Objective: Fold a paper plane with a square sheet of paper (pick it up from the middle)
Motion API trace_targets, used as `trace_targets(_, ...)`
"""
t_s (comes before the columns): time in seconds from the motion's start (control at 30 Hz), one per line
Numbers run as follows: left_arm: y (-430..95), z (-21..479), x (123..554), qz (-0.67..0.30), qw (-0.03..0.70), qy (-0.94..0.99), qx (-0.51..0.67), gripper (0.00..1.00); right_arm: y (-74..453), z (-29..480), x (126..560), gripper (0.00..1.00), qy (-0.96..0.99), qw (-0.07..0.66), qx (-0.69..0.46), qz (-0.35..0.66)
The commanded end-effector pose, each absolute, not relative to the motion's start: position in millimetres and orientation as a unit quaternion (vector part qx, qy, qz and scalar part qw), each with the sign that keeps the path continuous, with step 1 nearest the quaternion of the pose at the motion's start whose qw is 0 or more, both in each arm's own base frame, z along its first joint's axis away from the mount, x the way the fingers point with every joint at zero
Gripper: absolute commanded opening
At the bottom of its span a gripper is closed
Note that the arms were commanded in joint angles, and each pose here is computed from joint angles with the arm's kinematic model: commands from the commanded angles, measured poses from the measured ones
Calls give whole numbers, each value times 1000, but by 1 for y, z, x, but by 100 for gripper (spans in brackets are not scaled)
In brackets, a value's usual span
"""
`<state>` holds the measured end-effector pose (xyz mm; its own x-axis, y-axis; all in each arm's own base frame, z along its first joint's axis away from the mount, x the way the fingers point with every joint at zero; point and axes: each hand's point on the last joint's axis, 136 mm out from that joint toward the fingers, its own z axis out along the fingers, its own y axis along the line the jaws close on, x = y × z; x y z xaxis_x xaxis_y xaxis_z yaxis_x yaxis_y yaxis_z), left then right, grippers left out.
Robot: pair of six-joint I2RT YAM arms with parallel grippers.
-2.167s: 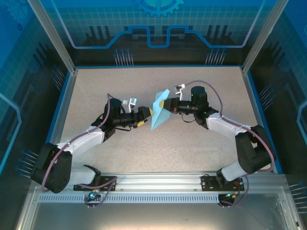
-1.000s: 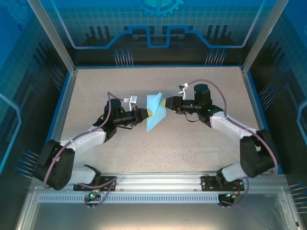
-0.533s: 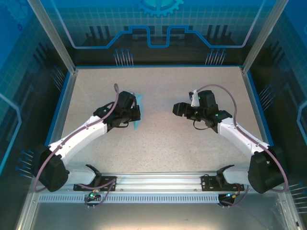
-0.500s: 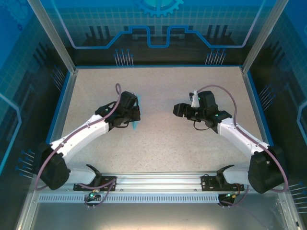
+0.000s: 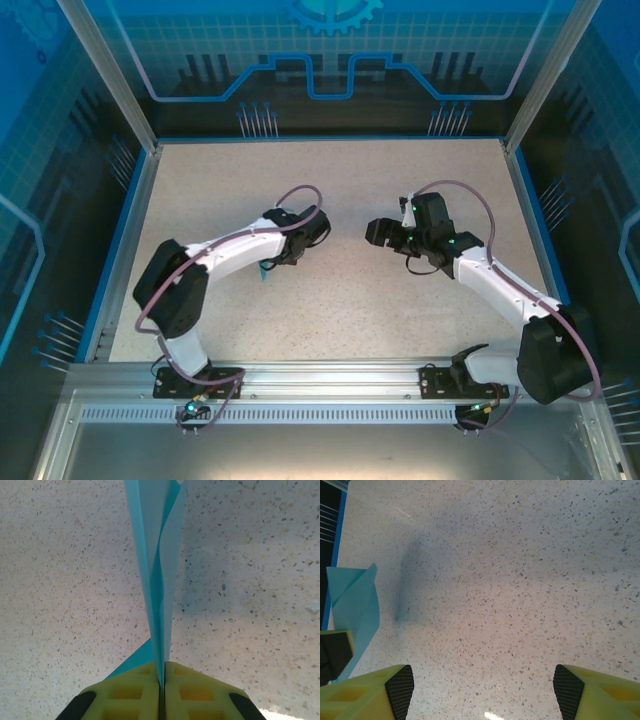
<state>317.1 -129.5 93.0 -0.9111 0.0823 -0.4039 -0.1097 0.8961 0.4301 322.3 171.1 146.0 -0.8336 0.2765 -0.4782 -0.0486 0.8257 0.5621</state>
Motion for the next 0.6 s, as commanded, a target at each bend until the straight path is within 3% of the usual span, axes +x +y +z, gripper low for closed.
trace_targets(0.0, -130, 86, 321, 280, 202, 938, 14, 8, 161, 138, 320, 77, 917, 274, 83, 278)
trace_targets(0.2, -156, 60, 325, 270, 179, 945, 39, 13, 158, 136, 320, 77, 918, 273, 89, 273)
trace_targets(0.57, -223, 72, 324, 84, 188, 978, 38, 42, 143, 128, 319, 78, 920, 271, 116, 257)
